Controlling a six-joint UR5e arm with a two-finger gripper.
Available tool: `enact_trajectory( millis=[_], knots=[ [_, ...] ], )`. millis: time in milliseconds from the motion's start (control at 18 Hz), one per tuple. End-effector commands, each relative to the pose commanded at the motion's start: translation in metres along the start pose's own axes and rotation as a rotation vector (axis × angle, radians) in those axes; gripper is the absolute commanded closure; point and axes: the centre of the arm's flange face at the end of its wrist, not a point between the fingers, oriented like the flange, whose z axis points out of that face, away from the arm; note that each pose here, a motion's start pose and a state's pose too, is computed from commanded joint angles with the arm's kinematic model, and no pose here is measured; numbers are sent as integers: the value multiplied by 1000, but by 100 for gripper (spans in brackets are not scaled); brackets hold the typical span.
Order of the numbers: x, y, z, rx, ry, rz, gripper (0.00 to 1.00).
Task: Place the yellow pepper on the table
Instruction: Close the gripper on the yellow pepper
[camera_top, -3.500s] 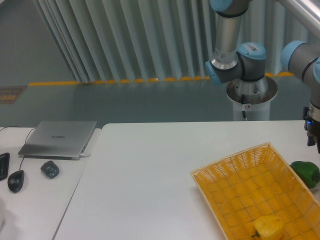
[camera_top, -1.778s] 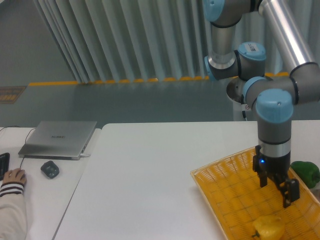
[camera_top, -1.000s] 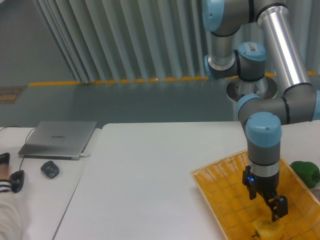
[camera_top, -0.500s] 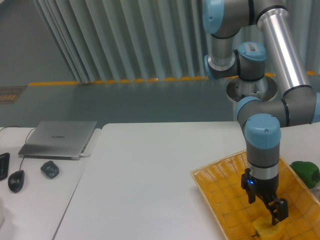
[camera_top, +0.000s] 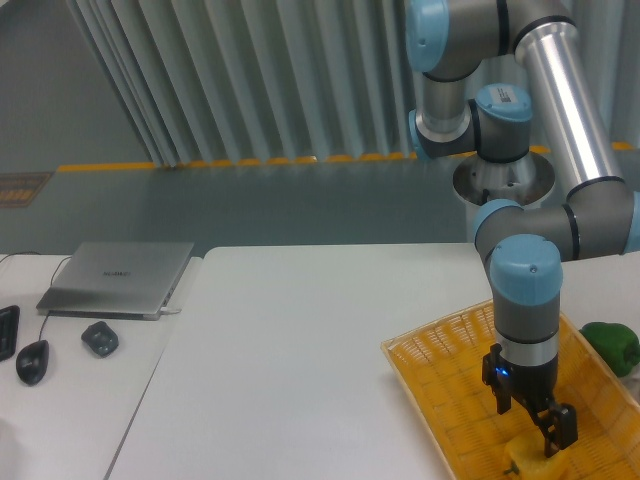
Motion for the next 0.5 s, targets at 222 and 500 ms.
enact_trajectory(
  millis=[222, 500],
  knots=[
    [-4, -4, 3, 15, -25, 2, 0],
    [-5, -3, 9, 14, -24, 0, 0]
  ],
)
